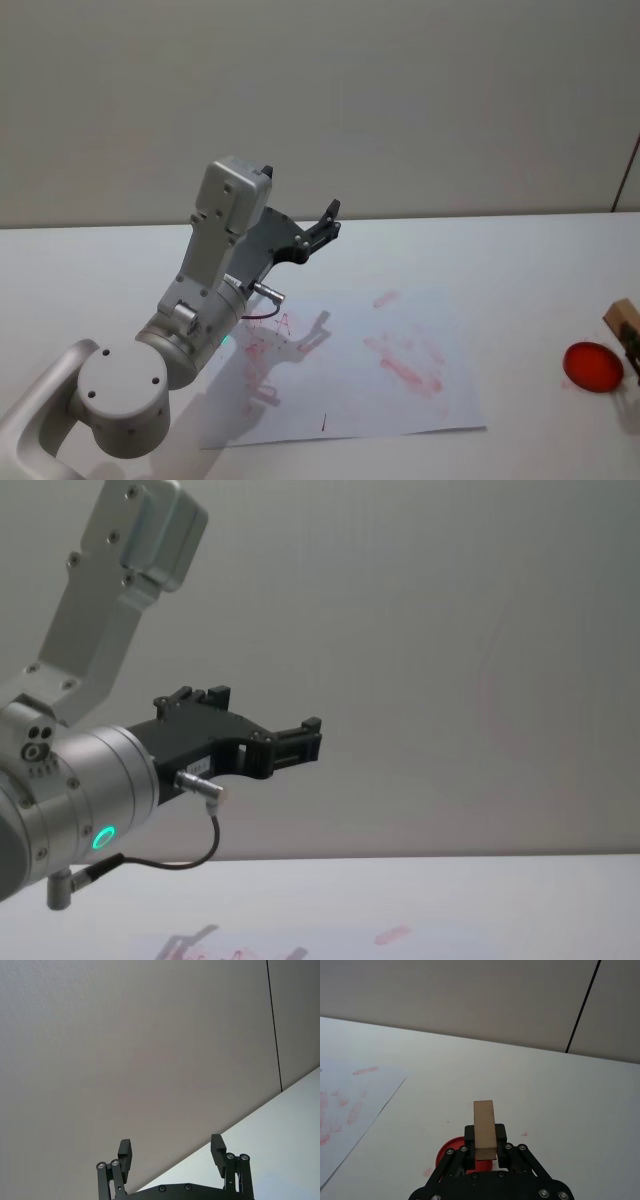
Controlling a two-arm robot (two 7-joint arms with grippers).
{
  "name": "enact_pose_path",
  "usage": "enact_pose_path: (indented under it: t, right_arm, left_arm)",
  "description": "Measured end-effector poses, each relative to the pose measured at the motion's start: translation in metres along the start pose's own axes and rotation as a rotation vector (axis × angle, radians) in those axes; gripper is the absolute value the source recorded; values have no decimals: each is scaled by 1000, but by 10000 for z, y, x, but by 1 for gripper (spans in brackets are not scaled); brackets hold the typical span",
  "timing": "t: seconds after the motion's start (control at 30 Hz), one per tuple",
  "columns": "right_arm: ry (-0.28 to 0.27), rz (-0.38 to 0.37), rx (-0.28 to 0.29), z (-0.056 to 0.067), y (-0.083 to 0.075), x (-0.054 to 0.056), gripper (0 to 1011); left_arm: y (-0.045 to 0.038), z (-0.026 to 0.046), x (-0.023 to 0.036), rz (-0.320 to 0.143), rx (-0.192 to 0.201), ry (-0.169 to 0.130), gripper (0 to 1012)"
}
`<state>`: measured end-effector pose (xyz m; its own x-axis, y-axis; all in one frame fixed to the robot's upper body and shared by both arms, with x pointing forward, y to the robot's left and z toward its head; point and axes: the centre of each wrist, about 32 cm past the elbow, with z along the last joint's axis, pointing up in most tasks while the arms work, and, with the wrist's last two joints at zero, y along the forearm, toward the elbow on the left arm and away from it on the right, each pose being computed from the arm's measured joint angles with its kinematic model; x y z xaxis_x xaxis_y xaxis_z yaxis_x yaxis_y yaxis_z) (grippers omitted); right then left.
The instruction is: Use the one hand to pick up the stamp and affix it onto the A4 paper.
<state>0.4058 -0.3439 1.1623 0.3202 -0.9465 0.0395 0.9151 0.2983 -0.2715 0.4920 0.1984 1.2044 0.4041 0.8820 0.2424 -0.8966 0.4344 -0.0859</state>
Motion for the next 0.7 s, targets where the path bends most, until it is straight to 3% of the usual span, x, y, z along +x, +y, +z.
enact_pose_path:
  t: [0.7]
  right_arm:
    - [-11, 11, -73, -121, 27, -25, 217]
  left_arm:
    - [0, 0, 0, 0, 0, 0, 1001]
